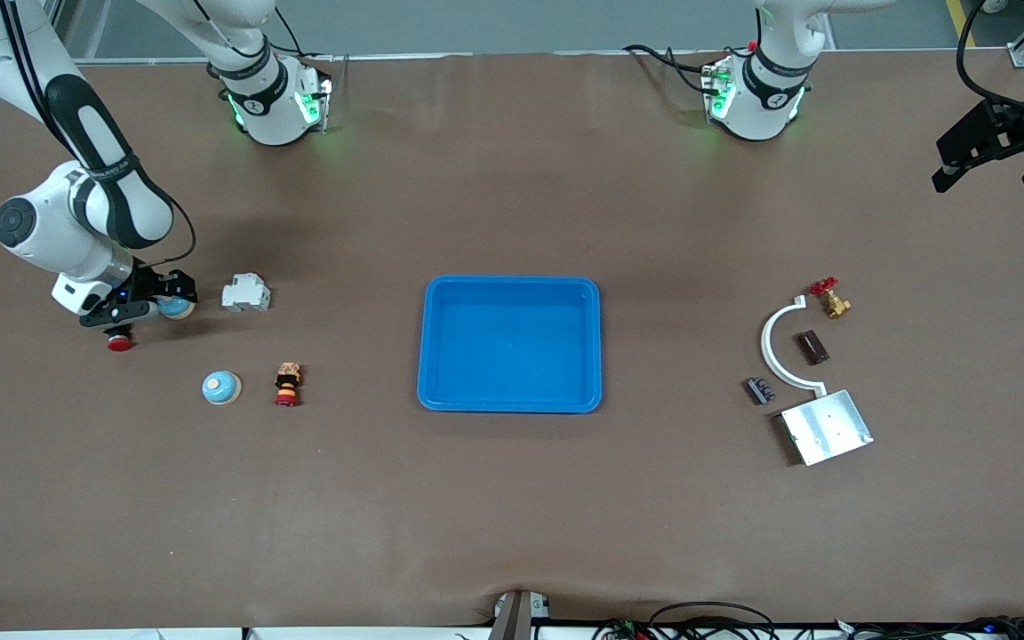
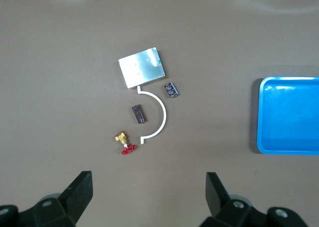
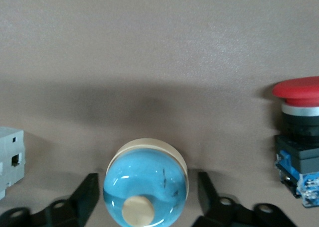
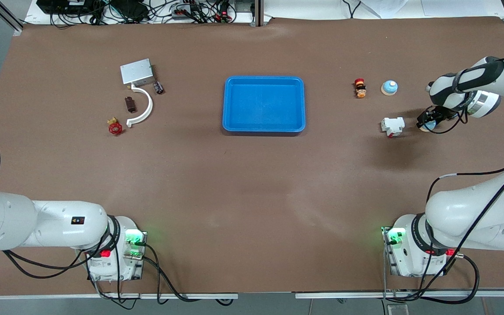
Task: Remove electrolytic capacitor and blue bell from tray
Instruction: 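Lower the bell beside the white block and open the right gripper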
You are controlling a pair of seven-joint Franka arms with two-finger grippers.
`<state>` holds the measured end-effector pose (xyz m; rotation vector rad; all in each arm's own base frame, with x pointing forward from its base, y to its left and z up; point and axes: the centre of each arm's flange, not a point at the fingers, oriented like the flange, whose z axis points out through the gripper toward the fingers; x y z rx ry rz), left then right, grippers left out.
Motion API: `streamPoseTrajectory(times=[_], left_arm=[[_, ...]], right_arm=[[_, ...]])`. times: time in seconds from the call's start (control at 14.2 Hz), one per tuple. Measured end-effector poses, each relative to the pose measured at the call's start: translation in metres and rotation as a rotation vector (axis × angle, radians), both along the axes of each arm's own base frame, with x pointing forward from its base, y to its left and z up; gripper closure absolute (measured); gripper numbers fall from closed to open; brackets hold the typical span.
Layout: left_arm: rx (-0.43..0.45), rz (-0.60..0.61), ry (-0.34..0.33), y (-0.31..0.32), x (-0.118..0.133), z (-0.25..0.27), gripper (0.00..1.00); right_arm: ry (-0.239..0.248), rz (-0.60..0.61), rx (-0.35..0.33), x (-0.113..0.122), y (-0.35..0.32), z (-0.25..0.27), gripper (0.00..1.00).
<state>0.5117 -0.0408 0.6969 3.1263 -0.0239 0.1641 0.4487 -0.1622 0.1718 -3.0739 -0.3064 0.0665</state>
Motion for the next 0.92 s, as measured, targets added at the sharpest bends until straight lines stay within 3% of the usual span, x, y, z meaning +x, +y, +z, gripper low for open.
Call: streamPoseTrajectory(times=[0.07,0.28,0.49,0.92], left_arm=[[0.000,0.001,0.000,0.000,0.000,0.000,0.00],[0.000,0.001,0.001,0.000,0.000,0.000,0.00],[0.002,0.001,0.027,0.001,-0.003,-0.003,0.00],[0.002,0.015,0.034,0.008,-0.003,-0.002,0.00]], right_arm=[[-0.003,0.001,-0.001,0.002,-0.001,0.001,0.00],[-0.007,0.006,0.002,0.010,0.000,0.011,0.00],[0.001,0.018,0.023,0.034,0.013,0.052,0.00],[0.037,-0.106,0.037,0.078,0.113,0.155,0.00]])
